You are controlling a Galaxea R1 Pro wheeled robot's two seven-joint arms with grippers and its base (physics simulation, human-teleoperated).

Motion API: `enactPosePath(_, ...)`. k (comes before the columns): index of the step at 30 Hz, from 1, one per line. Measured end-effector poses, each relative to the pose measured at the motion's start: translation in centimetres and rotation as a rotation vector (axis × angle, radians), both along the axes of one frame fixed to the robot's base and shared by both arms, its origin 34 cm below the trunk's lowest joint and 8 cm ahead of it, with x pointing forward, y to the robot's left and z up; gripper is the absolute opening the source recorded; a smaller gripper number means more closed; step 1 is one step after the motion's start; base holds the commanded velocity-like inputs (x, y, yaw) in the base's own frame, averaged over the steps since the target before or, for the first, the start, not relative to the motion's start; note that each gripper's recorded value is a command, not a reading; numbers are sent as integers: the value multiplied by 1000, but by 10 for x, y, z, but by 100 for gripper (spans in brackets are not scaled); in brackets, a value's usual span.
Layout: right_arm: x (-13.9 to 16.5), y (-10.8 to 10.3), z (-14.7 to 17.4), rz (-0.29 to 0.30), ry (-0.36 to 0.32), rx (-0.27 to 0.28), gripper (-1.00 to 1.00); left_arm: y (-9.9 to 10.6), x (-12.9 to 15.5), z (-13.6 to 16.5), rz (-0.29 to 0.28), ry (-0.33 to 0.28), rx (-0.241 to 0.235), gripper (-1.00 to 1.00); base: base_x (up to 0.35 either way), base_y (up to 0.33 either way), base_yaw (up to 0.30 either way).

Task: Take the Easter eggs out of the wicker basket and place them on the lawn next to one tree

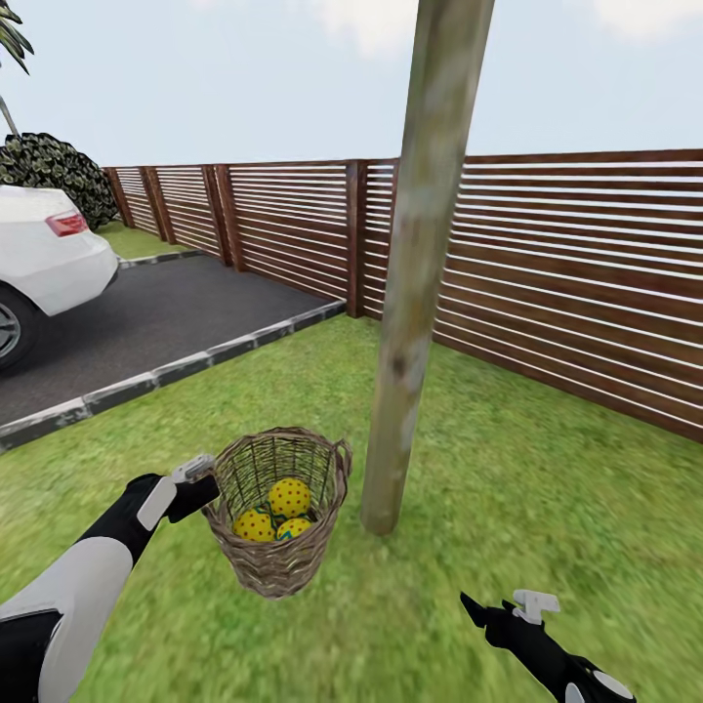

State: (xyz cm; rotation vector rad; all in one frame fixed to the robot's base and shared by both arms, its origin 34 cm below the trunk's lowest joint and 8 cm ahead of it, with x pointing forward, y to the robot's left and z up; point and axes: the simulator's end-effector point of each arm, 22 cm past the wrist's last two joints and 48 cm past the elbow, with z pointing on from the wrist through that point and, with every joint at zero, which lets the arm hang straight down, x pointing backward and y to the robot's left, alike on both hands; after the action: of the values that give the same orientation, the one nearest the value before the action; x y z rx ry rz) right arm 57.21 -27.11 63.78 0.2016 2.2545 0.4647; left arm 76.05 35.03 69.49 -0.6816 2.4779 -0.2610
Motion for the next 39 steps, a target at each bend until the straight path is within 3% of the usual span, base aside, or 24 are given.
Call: enactPosePath(39,-5,1,-69,3,0,6,100,3,-5,-69,8,-4,-3,-100,0,0,0)
